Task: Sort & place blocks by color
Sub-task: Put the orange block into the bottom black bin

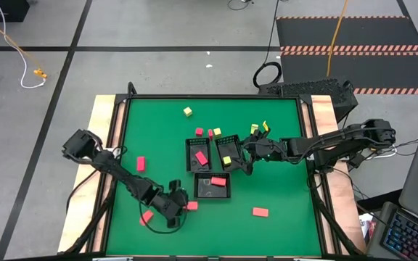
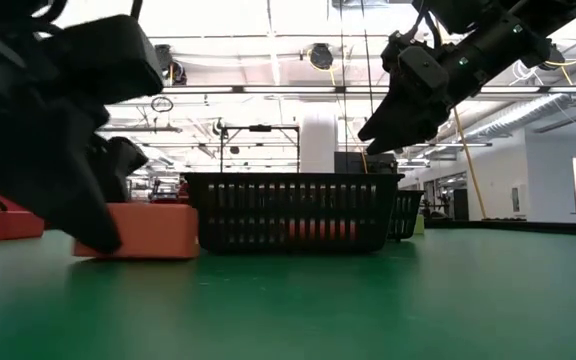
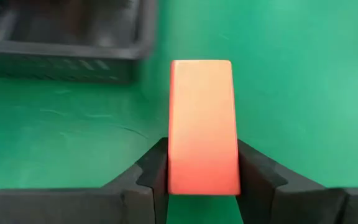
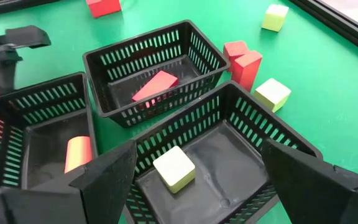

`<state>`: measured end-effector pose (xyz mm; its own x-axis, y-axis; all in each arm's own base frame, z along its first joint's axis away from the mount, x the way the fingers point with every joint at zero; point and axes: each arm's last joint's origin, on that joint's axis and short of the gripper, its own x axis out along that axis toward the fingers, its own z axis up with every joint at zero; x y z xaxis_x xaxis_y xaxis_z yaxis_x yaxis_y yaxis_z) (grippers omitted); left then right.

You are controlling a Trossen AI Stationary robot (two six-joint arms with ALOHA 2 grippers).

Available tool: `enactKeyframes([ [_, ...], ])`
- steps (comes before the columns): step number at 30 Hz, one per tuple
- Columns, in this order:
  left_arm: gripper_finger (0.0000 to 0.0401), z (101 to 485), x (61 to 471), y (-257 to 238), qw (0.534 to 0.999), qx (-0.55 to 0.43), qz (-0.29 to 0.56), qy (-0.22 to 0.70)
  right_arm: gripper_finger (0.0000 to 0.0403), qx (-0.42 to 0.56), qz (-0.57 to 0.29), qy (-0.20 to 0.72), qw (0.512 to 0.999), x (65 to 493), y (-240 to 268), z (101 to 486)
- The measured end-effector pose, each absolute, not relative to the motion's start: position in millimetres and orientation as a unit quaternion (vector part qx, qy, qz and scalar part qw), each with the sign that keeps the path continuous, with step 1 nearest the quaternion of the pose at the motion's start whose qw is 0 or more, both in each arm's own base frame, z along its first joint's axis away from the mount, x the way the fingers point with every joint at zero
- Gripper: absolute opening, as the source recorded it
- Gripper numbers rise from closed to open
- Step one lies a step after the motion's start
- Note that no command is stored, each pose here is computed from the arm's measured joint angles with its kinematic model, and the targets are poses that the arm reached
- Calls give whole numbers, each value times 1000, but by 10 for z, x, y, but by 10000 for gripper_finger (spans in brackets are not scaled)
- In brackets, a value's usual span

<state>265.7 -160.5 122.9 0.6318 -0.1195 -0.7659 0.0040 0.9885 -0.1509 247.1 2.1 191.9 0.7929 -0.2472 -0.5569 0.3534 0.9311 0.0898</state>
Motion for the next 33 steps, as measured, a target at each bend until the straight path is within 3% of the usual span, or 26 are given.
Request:
enactKeyframes([
  [9,129,1703,2551,-1642,916,-81,-119,376,339,95,-160,282,941,2467,21,1914],
  [16,129,2165,2604,-1287,966,-15,-32,256,339,97,-159,276,943,2475,22,1926],
  [28,129,1849,2963,-913,960,-5,-5,282,339,97,-159,275,943,2476,22,1926],
  [30,146,1806,2996,-888,959,-6,1,283,339,96,-159,276,943,2474,22,1924],
  [33,215,1799,3001,-874,959,-7,3,283,339,96,-159,276,943,2474,22,1923],
])
